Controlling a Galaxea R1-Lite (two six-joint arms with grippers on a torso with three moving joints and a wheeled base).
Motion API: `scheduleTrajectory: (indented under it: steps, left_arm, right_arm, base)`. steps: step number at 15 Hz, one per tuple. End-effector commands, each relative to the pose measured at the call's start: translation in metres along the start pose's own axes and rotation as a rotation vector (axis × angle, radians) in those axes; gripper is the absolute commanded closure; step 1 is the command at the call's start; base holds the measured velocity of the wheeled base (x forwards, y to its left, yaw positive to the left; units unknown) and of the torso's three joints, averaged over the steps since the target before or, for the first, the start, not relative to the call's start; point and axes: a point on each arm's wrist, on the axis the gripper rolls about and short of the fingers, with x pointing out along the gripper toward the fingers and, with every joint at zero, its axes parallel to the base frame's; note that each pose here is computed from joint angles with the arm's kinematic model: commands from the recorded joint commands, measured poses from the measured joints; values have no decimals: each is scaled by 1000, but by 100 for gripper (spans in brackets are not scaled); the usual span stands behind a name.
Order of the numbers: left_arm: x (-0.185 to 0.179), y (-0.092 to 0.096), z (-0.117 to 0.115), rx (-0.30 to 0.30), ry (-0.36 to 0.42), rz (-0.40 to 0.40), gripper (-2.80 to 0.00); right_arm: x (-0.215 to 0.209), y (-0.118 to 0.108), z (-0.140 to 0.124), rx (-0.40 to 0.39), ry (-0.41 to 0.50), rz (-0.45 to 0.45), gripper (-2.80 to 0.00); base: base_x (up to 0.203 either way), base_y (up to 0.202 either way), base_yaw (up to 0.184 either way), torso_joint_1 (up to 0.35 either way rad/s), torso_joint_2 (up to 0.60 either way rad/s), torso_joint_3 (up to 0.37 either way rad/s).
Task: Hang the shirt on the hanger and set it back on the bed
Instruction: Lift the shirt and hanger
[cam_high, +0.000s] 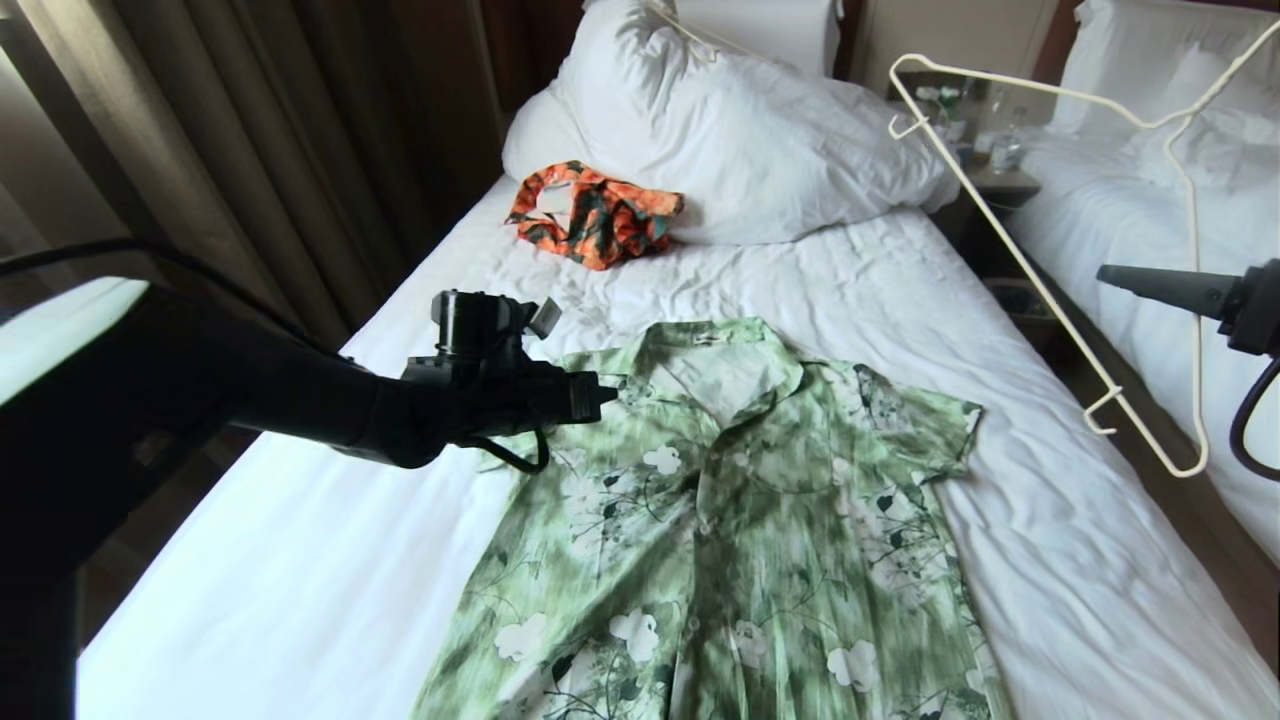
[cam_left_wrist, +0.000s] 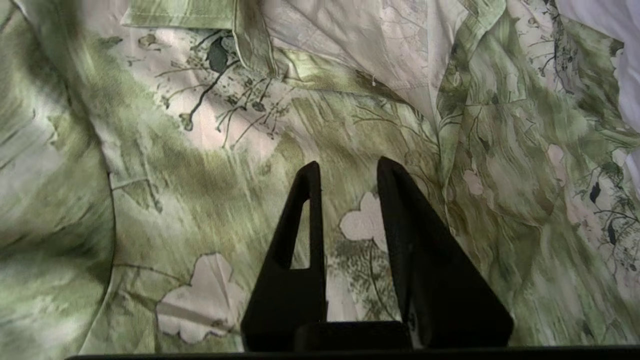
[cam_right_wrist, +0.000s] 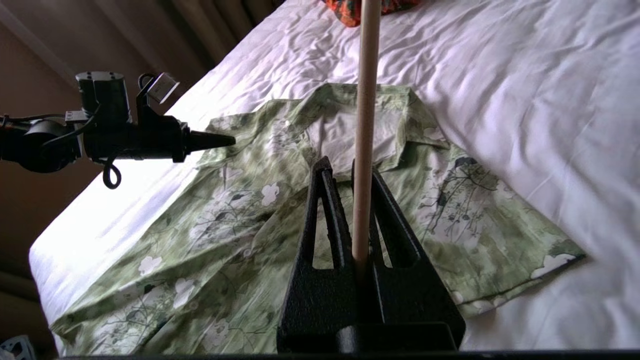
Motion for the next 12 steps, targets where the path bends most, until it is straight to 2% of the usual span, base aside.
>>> scheduleTrajectory:
  steps: [1,7,12]
  left_arm:
    - [35,8,-7,-7,18,-2,-280]
    - [77,26,10,-17,-52,26,-280]
    - [116,42,-5,-24,-51,52,-280]
  right_arm:
    - [-1,-16,-1,12,2,-36,0]
    - [-1,-23,-3,20,6,-51,0]
    - [-1,-27,-4,24,9,-58,0]
  base:
    - [0,0,0,0,0,0]
    - [0,0,0,0,0,0]
    - [0,0,0,0,0,0]
